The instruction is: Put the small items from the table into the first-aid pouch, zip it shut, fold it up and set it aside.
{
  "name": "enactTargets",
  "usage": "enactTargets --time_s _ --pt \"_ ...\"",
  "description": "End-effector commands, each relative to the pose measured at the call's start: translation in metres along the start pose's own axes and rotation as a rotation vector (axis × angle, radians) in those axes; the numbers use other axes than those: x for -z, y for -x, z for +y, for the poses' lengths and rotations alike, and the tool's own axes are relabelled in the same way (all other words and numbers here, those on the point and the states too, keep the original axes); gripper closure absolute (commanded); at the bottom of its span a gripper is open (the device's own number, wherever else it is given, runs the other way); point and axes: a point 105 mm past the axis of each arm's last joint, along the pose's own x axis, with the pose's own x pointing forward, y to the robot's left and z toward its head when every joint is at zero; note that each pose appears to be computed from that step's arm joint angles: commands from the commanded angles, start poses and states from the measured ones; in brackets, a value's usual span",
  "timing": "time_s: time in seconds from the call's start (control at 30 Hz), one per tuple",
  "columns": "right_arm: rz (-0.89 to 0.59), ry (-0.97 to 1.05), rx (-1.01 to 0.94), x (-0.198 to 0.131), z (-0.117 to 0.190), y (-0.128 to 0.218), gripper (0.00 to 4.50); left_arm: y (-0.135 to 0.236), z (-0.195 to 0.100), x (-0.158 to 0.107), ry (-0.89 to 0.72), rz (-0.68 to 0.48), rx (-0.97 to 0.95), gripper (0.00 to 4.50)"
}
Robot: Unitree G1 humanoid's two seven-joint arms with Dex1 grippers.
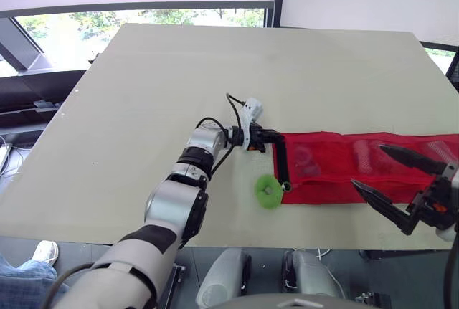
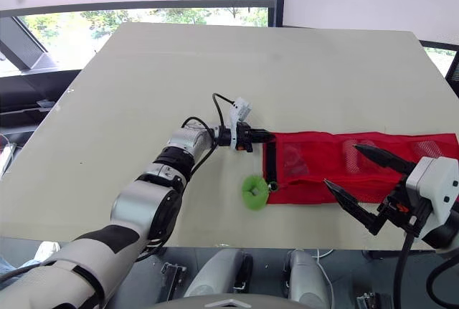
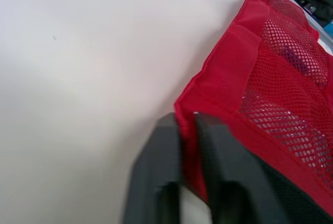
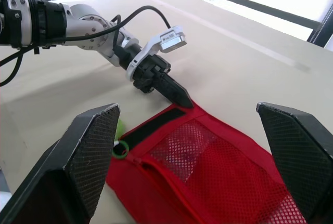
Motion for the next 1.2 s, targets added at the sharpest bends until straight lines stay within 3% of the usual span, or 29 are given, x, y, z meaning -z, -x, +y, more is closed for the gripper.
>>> enactTargets --time_s 0.03,0.37,0.43,0.6,0.7,0.83,0.97,1.2 --pt "-0.015 0.025 -0.002 -0.004 0.000 -0.002 0.00 0.001 -0.004 -0.001 0.016 -0.016 0.036 4.44" --pt "-0.026 0.027 -0.006 -0.004 -0.001 -0.006 0.00 0.025 0.011 -0.022 -0.008 -0.104 -0.026 4.44" --pt "-0.027 0.026 -0.009 -0.004 -0.001 -0.007 0.00 0.033 0.021 -0.034 -0.031 -0.138 -0.096 3.88" --pt "-0.034 0.023 -0.013 -0.005 0.002 -0.009 0.00 0.040 0.034 -0.052 -0.093 -0.189 -0.230 1.55" --pt "-0.034 0.020 -0.005 -0.005 0.004 -0.009 0.00 0.042 0.027 -0.050 -0.156 -0.155 -0.218 0.18" --pt "-0.032 0.017 0.010 -0.005 0.005 -0.006 0.00 0.044 -0.002 -0.031 -0.117 -0.120 -0.188 0.08" --pt "-0.037 0.009 0.011 -0.004 0.007 -0.007 0.00 0.038 -0.030 0.003 -0.154 -0.011 -0.294 0.08" --pt "-0.048 0.011 0.003 -0.006 0.005 -0.010 0.00 0.020 -0.060 0.016 -0.122 0.064 -0.386 0.08"
